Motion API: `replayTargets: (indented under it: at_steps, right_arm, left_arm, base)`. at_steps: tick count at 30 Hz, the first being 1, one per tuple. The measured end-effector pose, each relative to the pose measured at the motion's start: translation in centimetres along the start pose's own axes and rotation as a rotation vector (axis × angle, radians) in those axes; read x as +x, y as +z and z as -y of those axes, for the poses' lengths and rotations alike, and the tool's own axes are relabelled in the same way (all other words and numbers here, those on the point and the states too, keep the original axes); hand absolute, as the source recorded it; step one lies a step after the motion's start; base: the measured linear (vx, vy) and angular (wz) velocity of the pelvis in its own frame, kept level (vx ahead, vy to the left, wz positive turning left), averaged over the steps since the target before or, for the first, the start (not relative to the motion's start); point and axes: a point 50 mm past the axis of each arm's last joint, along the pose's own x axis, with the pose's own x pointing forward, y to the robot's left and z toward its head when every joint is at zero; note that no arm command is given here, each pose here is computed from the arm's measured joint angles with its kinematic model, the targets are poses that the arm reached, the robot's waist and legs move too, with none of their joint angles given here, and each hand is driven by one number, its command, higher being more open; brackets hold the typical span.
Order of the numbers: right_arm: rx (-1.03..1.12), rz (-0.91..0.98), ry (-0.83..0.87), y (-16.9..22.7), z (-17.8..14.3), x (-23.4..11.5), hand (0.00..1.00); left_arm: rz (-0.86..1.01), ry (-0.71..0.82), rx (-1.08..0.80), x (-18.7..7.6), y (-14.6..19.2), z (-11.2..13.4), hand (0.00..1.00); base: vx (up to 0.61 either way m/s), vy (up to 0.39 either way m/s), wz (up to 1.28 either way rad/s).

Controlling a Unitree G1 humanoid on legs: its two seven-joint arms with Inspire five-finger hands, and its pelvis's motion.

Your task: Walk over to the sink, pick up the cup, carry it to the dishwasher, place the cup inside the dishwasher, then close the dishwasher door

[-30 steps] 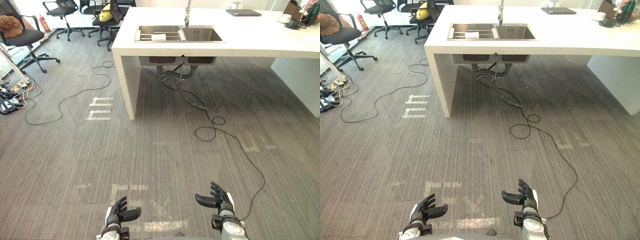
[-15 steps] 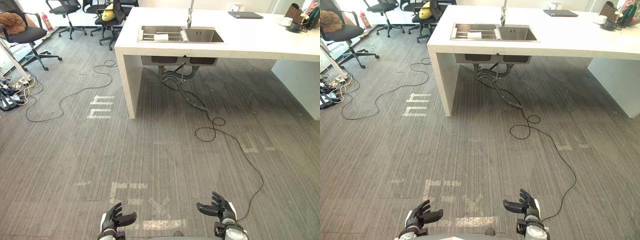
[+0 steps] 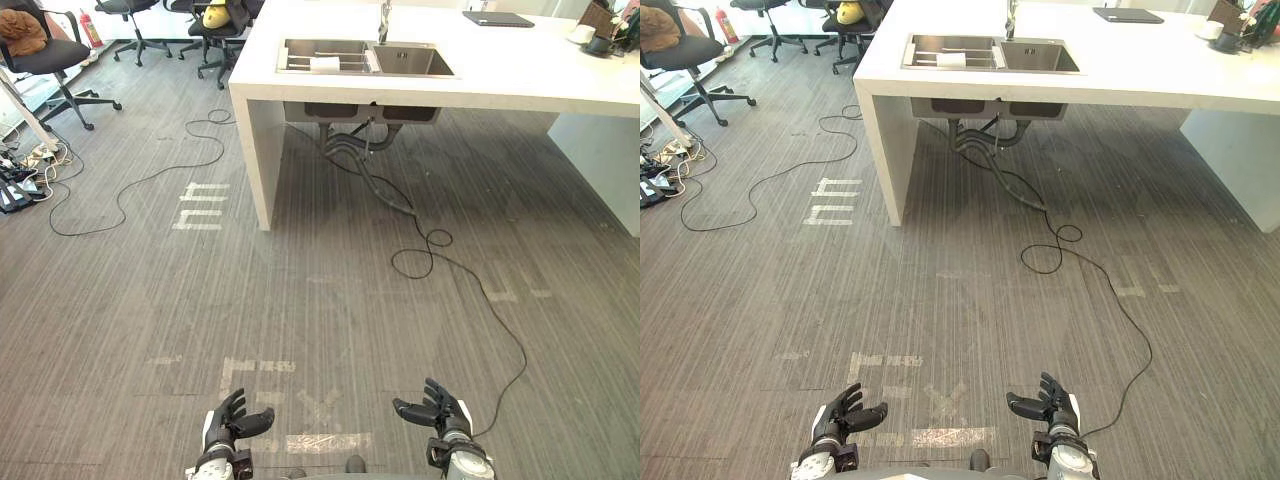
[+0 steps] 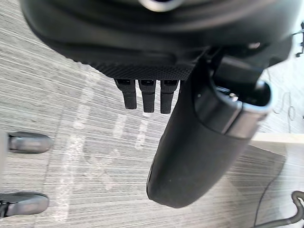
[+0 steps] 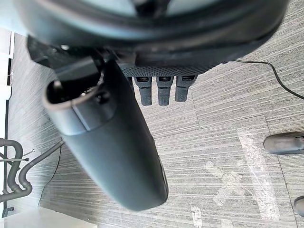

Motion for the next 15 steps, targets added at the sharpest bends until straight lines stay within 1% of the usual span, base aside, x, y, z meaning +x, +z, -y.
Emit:
replayTargets:
  at_steps: [4, 7, 11, 15]
  right_arm:
    - [0.015, 0.046, -0.012, 1.3, 0.0, 0.3, 0.9]
    - [0.032, 0.093, -0.032, 2.5, 0.2, 0.4, 0.9]
    - [0.037, 0.136, -0.036, 3.6, 0.1, 0.5, 0.9]
    - [0.039, 0.157, -0.032, 4.1, -0.1, 0.5, 0.9]
  left_arm:
    - [0.041, -0.007, -0.014, 0.0, 0.9, 0.2, 0.9]
    - [0.11, -0.019, -0.06, 0.0, 2.5, 0.6, 0.9]
    - [0.198, -0.044, -0.076, -0.1, 4.7, 1.2, 0.9]
    - [0.238, -0.066, -0.065, -0.1, 5.7, 1.9, 0.9]
  base:
    - [0.03, 0.018, -0.17]
    - [0.08, 0.038, -0.13]
    - [0.1, 0.044, -0.06]
    - [0.13, 0.039, 0.1]
